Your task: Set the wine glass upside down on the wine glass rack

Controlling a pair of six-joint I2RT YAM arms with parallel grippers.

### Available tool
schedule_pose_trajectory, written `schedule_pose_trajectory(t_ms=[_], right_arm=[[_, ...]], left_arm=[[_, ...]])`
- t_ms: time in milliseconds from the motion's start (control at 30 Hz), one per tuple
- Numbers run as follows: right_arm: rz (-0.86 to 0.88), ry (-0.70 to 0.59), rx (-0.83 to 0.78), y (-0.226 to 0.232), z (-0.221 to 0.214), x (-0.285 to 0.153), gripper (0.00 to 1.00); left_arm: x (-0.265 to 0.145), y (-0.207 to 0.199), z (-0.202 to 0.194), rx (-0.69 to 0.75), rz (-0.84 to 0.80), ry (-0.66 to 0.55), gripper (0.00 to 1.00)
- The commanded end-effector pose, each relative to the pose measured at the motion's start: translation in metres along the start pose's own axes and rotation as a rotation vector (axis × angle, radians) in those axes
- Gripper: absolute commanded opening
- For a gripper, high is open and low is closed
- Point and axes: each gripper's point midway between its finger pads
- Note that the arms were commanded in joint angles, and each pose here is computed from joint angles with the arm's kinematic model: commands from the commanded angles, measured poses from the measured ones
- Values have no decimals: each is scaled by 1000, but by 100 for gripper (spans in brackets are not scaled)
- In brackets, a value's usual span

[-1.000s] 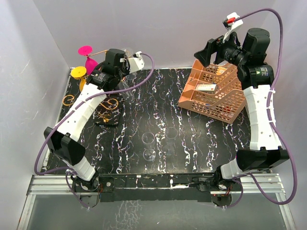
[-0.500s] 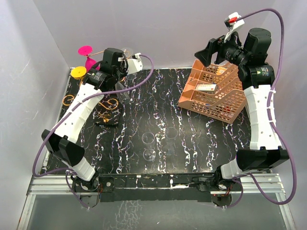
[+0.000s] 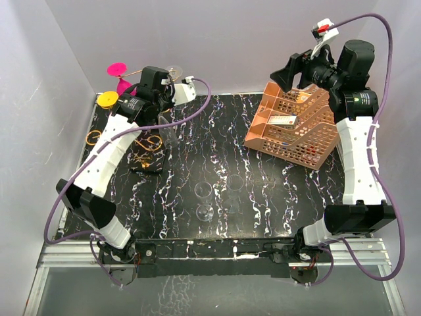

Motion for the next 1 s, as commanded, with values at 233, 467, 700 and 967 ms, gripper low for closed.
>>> schedule_pose_trajectory(t_ms=[233,467,700,967], right_arm=[[7,-72,-40,3,21,-9,84],[9,-69,-37,2,20,-8,84],[9,-66,-34,1,18,-8,84],[11,-64,-32,0,16,-7,84]], left_arm=[[-46,21,14,-44,26,-133,0],[-41,13,26,-55,-20,-189,0],[-31,7,38,-71,-50,-228,0],[-24,7,45,-80,-47,-238,0]])
Point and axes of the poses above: each gripper's point midway between its finger pads, its own x axis out along the fingers, its own y axis along the line the jaws close on, z = x × y, and after that the axes turned 2 degrees about x, right-handed
